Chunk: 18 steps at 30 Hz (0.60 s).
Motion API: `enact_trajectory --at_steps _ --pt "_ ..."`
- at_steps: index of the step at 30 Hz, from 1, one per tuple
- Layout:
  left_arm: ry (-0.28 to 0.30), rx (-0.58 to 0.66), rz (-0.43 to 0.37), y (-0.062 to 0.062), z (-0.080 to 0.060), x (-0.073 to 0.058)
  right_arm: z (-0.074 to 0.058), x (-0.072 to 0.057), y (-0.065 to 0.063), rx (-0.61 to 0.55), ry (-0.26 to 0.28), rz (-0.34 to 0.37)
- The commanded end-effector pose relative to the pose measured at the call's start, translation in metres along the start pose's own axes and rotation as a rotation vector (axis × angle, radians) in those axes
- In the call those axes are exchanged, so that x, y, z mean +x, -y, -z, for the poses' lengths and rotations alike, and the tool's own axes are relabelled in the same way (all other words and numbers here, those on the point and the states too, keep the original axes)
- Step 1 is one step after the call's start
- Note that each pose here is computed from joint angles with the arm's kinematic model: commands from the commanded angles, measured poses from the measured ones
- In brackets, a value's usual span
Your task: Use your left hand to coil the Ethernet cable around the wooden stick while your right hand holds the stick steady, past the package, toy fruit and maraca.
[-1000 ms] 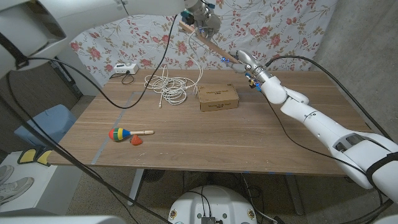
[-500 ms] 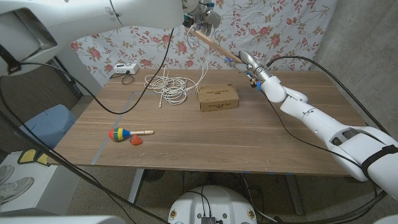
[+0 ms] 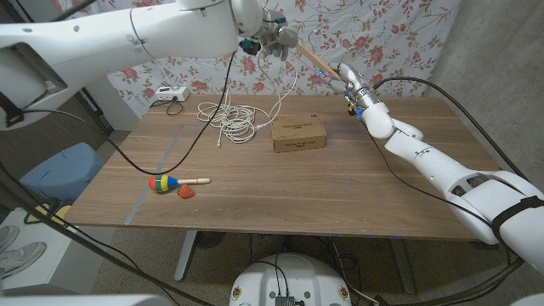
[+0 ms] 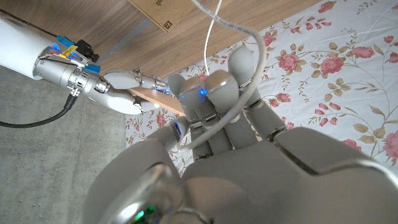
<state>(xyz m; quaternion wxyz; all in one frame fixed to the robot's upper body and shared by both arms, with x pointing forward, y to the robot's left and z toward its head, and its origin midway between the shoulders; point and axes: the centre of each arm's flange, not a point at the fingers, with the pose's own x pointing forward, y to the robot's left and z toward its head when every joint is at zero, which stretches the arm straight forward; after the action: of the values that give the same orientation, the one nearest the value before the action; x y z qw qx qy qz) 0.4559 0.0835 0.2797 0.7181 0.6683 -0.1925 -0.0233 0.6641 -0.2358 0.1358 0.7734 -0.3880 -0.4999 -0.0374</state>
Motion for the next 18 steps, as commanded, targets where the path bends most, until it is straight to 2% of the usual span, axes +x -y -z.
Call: enact_trajectory --at_steps 1,6,12,18 --pt "0.039 -0.240 0.002 0.038 0.045 -0.008 0.015 -0.006 0.021 0.083 -0.036 0.101" --pt "0.034 -0.373 0.001 0.051 0.072 -0.008 0.019 -0.009 0.027 0.106 -0.033 0.129" --pt "-0.001 -0.488 0.001 0.067 0.103 -0.010 0.024 -0.012 0.033 0.128 -0.039 0.156" --pt "-0.052 -0.568 -0.029 0.073 0.133 -0.014 0.029 -0.016 0.039 0.174 -0.037 0.172"
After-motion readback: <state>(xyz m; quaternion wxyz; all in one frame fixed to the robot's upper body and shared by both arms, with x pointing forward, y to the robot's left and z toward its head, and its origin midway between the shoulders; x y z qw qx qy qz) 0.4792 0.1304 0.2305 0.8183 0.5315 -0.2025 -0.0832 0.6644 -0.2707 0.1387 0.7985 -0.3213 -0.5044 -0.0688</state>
